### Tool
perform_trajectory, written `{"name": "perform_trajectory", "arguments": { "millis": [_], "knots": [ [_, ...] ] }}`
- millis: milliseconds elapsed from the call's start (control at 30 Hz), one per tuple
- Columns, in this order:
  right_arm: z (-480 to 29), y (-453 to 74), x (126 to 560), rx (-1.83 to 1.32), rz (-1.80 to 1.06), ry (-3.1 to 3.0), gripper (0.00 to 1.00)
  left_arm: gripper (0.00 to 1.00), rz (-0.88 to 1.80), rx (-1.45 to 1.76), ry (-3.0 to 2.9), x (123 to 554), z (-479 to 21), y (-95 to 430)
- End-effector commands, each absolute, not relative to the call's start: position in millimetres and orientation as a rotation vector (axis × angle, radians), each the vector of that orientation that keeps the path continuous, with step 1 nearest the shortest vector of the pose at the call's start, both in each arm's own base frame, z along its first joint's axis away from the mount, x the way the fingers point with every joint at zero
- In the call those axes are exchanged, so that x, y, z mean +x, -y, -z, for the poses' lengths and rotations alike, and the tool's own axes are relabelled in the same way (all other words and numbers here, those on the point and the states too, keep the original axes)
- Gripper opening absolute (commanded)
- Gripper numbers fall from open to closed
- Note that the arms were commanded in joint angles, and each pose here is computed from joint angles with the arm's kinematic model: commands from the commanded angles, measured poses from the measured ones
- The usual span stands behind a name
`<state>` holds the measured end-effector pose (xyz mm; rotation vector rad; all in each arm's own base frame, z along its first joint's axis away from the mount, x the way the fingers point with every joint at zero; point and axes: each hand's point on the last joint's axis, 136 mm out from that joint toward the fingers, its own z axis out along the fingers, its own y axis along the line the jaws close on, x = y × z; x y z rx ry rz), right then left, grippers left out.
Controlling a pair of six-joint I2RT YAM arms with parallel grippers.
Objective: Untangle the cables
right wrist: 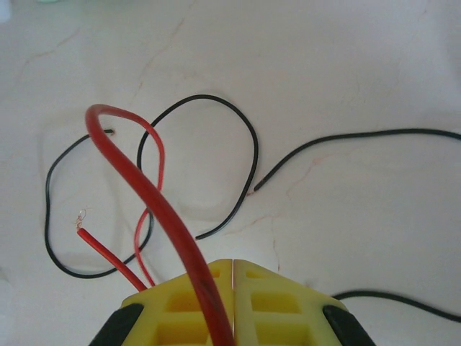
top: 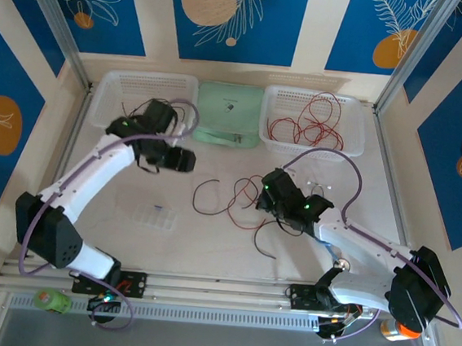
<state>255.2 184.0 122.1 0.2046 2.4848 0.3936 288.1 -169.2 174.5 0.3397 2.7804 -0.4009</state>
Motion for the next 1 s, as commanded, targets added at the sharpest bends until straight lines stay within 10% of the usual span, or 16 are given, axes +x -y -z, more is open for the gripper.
{"name": "perform_trajectory", "arguments": {
  "millis": [0, 733, 967],
  "knots": [
    [-134, -188, 259, 0.174, -0.423, -2.479, 0.00, 0.69, 0.355, 0.323, -2.865, 265, -140, 174],
    [-133, -188, 249, 0.205, -0.501, -2.473, 0.00, 0.39, -0.109, 0.619, -2.820, 332, -19, 227],
    [-135, -182, 245, 0.219, -0.495, -2.464, 0.00, 0.13, -0.165, 0.608, -2.802, 339, -5, 223]
  ]
}}
